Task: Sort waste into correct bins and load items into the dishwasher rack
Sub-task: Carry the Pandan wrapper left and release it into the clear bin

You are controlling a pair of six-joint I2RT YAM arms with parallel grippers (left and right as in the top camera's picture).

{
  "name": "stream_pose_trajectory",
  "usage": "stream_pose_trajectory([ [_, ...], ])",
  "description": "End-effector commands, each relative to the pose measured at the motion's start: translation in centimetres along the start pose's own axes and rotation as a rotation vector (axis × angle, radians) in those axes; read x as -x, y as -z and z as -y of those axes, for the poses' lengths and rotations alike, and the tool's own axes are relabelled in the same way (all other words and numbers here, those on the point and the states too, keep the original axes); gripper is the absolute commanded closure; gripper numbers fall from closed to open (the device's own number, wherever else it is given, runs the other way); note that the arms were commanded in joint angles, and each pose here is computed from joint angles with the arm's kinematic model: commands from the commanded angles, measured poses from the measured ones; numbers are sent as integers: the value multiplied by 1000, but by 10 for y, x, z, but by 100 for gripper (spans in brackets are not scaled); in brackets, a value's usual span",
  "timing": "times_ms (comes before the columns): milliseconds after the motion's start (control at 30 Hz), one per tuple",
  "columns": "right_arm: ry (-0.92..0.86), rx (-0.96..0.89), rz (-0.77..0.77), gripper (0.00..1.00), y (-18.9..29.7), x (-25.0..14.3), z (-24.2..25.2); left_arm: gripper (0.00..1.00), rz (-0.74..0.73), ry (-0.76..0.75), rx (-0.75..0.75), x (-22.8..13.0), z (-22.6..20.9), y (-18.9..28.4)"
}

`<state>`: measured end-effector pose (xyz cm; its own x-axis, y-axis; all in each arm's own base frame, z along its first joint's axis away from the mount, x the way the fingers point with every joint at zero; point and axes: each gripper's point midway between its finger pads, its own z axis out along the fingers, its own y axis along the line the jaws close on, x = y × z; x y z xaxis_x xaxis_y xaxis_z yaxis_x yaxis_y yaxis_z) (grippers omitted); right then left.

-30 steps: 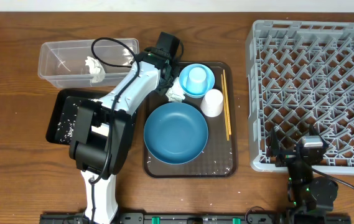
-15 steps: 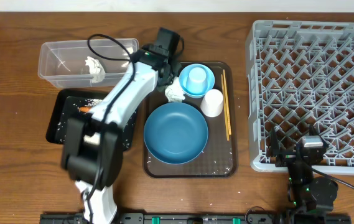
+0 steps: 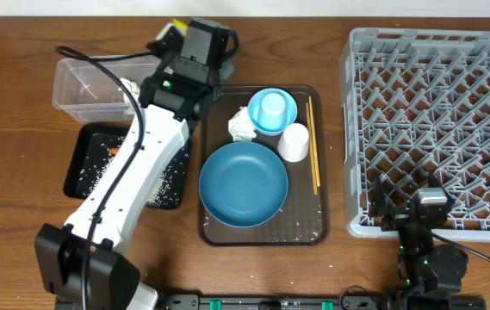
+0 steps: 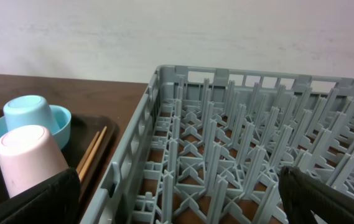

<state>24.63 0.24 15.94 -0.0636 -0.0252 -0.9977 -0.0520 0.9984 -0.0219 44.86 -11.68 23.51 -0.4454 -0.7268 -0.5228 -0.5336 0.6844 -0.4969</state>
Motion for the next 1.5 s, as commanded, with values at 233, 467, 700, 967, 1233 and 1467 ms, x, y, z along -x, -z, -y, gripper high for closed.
stream_pose_trajectory([
  [233, 8, 17, -3, 1, 0, -1, -4, 79, 173, -19, 320, 83, -100, -56],
  [467, 8, 17, -3, 1, 0, -1, -4, 30, 106, 46, 353, 92, -132, -78],
  [700, 9, 17, -3, 1, 0, -1, -4, 20, -45, -38, 215, 65, -101, -67],
  [967, 8, 17, -3, 1, 0, -1, -4, 13, -173, -425, -17, -14, -19, -28],
  [1233, 9, 17, -3, 1, 0, -1, -4, 11, -234, -177, 77, -66, -18, -37],
  [1467, 8, 17, -3, 1, 0, -1, -4, 11, -262, -49, 139, -81, -28, -57],
])
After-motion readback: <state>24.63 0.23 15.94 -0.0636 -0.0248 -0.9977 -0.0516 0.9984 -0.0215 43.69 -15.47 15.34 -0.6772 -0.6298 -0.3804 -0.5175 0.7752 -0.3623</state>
